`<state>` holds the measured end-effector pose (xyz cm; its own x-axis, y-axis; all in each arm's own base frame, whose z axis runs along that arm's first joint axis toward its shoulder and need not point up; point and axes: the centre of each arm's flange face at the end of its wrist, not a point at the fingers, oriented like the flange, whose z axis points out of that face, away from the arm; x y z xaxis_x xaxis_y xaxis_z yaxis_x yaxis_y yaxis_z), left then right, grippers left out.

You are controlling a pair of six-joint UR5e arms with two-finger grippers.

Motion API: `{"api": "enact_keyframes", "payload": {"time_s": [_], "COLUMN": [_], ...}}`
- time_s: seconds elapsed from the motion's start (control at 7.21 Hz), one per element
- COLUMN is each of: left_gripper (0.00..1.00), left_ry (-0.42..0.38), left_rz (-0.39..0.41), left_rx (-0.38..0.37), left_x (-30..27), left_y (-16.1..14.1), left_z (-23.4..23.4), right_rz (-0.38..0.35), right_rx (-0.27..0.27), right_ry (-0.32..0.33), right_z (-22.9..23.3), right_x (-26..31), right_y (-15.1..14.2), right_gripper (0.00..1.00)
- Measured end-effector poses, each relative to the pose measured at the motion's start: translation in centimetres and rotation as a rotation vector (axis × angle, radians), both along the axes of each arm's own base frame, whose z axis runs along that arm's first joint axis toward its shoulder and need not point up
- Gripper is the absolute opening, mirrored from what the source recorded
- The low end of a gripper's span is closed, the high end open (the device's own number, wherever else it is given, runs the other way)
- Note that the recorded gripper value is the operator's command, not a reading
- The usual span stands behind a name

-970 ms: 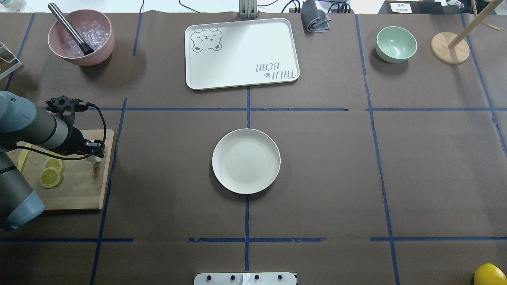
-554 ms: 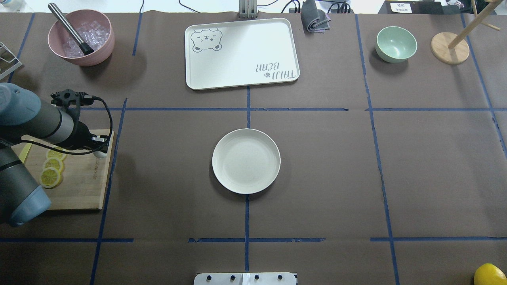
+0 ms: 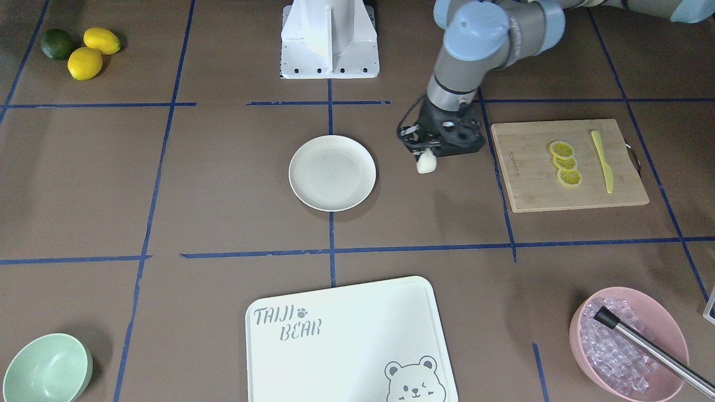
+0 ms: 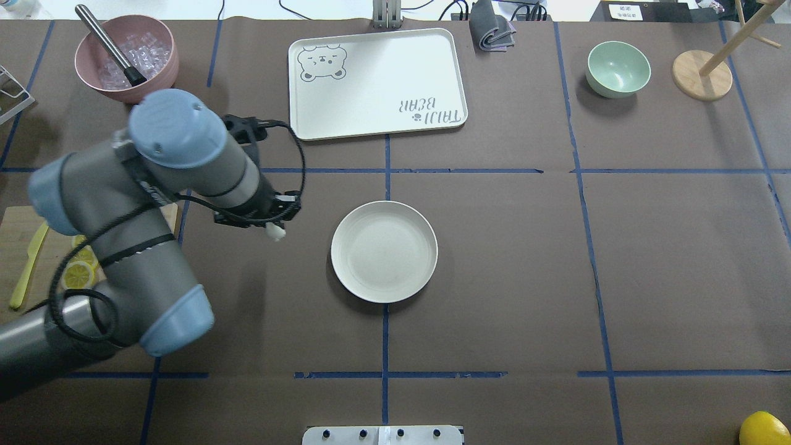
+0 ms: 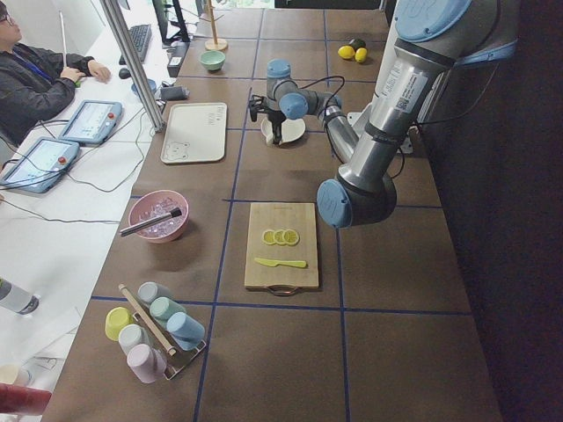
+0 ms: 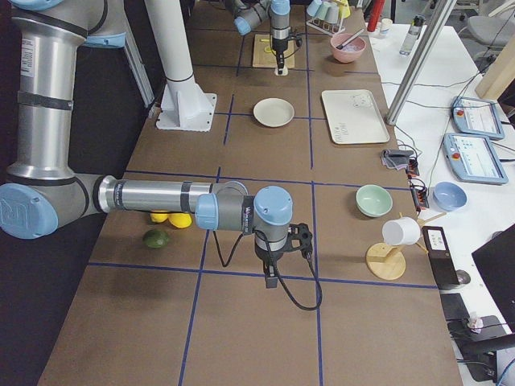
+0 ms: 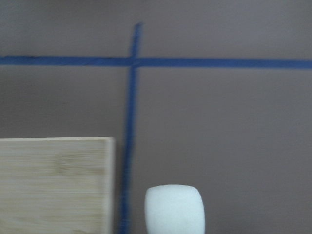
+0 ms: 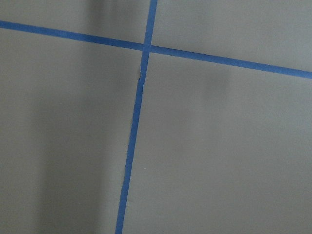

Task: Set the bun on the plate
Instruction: 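Carry the bun to the white plate and lower it onto the plate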

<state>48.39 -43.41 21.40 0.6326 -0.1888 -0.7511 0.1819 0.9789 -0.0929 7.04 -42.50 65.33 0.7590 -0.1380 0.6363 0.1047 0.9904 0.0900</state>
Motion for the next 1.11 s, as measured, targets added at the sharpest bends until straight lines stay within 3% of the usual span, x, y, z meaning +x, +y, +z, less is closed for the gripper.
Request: {"api": "enact_keyframes", "payload": {"time_s": [0.28,0.55,0.69,0.83,0.97,1.11], "left_gripper": [0.29,0.33,0.49,0.85,1.00,1.00], "left_ry": [-0.019,-0.014,-0.008,-0.009,-0.012,-0.010], "left_rz": [-0.049,-0.039,-0.027,-0.021,-0.022,-0.021], "left_rx": [-0.013,-0.001,0.002,0.007,0.016,0.026], "left_x": [9.7,14.4,15.7,16.5,17.0,17.1], "left_y": [1.6,2.9,3.7,4.3,4.6,4.7], "left_z": [-4.3,-4.4,-4.8,-5.0,-5.1,-5.4], "right_rz": [0.000,0.001,0.001,0.001,0.001,0.001], "right_rx": [0.000,-0.002,-0.002,-0.003,-0.006,-0.007], "right_ry": [-0.004,-0.011,-0.012,-0.012,-0.012,-0.014], "right_z": [0.0,0.0,0.0,0.0,0.1,0.2], "right_x": [0.0,-0.1,-0.1,-0.1,-0.1,-0.1], "right_y": [0.0,0.1,0.1,0.1,0.1,0.1], "right_gripper": [1.00,1.00,1.00,1.00,1.00,1.00]}}
